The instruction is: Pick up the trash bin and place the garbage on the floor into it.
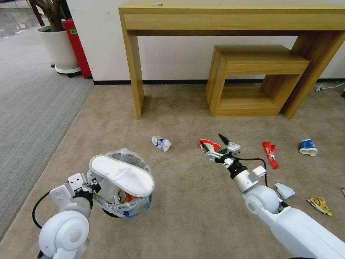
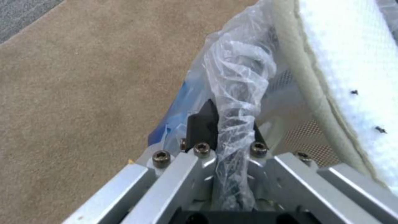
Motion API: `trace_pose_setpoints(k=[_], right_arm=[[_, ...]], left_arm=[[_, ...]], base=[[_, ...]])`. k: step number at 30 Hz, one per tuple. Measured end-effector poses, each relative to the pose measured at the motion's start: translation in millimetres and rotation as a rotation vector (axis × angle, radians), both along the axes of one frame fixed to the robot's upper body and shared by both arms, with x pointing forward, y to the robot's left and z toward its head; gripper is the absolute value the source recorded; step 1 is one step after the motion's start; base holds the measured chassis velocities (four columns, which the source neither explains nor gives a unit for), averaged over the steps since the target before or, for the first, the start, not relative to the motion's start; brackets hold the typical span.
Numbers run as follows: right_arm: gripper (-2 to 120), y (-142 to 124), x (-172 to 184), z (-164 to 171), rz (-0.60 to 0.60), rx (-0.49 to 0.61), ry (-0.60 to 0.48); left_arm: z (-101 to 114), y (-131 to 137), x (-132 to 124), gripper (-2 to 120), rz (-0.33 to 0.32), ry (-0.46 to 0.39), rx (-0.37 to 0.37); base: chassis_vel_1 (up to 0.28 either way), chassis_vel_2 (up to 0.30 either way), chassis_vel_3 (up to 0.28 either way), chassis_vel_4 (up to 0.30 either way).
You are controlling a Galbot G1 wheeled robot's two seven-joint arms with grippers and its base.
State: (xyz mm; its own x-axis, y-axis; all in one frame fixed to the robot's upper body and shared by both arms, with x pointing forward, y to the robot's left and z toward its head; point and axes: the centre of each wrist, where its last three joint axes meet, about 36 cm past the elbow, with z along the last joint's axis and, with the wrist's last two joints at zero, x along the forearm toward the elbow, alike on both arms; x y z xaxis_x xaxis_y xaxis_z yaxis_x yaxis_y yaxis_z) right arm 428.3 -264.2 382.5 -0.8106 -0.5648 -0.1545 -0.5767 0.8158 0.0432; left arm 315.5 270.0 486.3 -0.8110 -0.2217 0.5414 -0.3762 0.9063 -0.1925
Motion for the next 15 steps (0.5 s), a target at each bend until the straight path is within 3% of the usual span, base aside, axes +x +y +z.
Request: trace_pose_setpoints(k=[8, 15], right_arm=[[100, 24.0, -6.1, 1.2, 0.136, 0.016, 0.007], [100, 60.6, -5.0, 1.1, 0.307, 0.048, 0.004]], left_arm=[[-1.9, -1.4, 0.1, 1, -0.003, 0.005, 0.002], [-6.7, -3.2, 2.6, 1, -0.006, 0.016, 0.003]], base=[[0.0, 0.0, 0.0, 0.0], [0.0, 0.0, 0.0, 0.0]])
